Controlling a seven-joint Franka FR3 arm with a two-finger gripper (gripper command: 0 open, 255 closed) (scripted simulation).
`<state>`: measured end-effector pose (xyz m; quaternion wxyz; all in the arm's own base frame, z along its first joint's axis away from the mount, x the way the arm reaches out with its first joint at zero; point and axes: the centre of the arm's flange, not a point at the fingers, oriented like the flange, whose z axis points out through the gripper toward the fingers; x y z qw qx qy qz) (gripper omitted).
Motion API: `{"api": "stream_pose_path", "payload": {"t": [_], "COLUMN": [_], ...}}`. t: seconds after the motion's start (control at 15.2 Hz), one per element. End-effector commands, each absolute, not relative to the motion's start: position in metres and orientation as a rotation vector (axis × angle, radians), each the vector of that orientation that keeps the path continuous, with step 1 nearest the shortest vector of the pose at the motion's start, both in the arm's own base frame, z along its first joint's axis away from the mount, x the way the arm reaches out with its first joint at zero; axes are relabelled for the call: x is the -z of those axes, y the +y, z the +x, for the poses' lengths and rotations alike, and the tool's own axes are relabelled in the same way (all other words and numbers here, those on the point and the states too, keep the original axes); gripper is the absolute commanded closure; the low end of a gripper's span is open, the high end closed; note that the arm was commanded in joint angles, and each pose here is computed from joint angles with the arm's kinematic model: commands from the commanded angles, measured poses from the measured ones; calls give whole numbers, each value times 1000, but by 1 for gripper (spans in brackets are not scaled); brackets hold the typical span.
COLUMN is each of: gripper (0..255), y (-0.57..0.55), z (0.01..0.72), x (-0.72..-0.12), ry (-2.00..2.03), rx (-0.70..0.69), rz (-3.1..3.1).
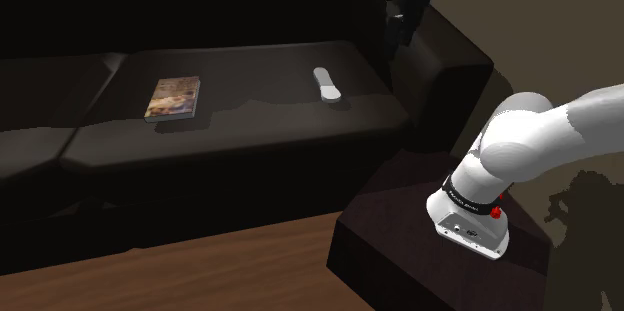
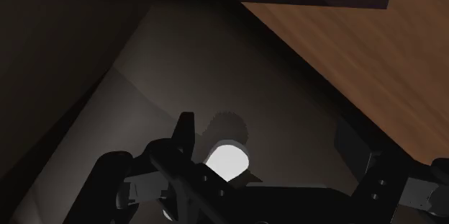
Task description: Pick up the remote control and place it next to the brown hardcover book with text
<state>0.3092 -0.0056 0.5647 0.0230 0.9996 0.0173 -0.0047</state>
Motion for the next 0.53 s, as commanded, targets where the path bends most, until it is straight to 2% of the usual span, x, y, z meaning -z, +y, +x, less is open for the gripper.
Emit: {"api": "stream_pose_path", "payload": {"t": [0.0, 0.46], "gripper": [0, 0], "y": [-6, -13], "z": [309, 385], "x": [-565, -512], "ry": [54, -205], "rx": [14, 10], "rz": [3095, 3104]}}
